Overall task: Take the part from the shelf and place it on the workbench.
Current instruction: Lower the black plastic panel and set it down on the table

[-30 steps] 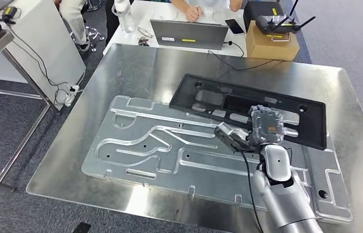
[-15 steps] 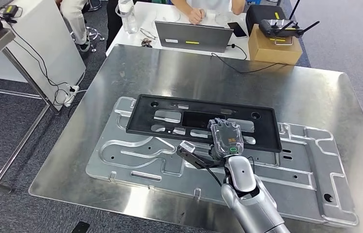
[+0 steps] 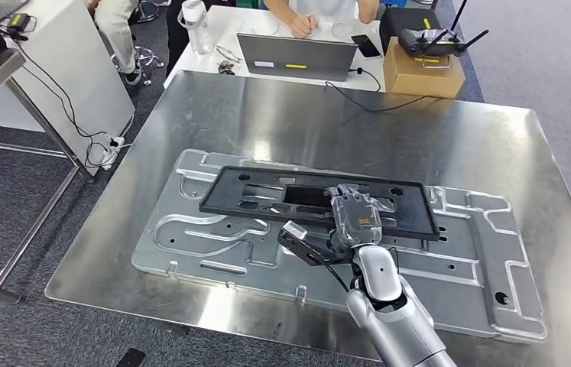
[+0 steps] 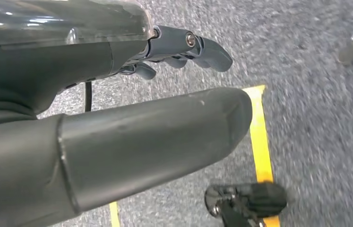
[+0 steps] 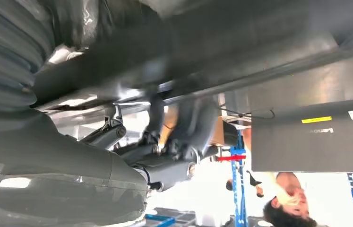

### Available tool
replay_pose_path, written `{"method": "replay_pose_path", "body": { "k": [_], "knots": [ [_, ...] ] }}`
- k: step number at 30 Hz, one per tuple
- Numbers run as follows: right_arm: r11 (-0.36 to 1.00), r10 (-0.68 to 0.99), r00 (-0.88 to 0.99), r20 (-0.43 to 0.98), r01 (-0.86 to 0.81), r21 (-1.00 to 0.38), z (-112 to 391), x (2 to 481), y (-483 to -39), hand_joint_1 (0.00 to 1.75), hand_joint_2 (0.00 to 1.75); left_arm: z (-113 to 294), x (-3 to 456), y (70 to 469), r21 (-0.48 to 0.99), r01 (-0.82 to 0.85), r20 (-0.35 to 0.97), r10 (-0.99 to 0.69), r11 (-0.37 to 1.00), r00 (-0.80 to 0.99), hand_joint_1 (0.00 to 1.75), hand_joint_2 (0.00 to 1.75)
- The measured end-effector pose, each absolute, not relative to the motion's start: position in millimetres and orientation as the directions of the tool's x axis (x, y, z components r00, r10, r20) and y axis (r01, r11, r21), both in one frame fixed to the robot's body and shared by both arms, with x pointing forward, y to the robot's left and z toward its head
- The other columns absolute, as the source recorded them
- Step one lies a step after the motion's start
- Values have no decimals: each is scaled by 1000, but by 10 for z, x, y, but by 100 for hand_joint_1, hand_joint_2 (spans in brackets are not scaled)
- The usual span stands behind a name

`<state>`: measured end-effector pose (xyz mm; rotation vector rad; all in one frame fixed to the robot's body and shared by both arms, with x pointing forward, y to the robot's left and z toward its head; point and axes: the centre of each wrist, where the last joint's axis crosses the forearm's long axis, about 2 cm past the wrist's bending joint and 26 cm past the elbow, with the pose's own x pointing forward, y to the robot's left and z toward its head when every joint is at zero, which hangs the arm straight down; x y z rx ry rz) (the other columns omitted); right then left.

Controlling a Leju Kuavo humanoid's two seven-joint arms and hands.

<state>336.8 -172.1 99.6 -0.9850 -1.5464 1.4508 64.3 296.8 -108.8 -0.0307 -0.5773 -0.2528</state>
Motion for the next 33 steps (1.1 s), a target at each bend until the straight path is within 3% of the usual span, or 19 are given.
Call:
{"method": "replay_pose_path", "body": {
  "k": [33],
  "knots": [
    [91, 914, -398, 75, 23, -996, 988, 3374, -1686, 0, 175, -1088, 646, 2935, 0, 227, 557, -189, 974, 809, 0, 0]
  ]
}}
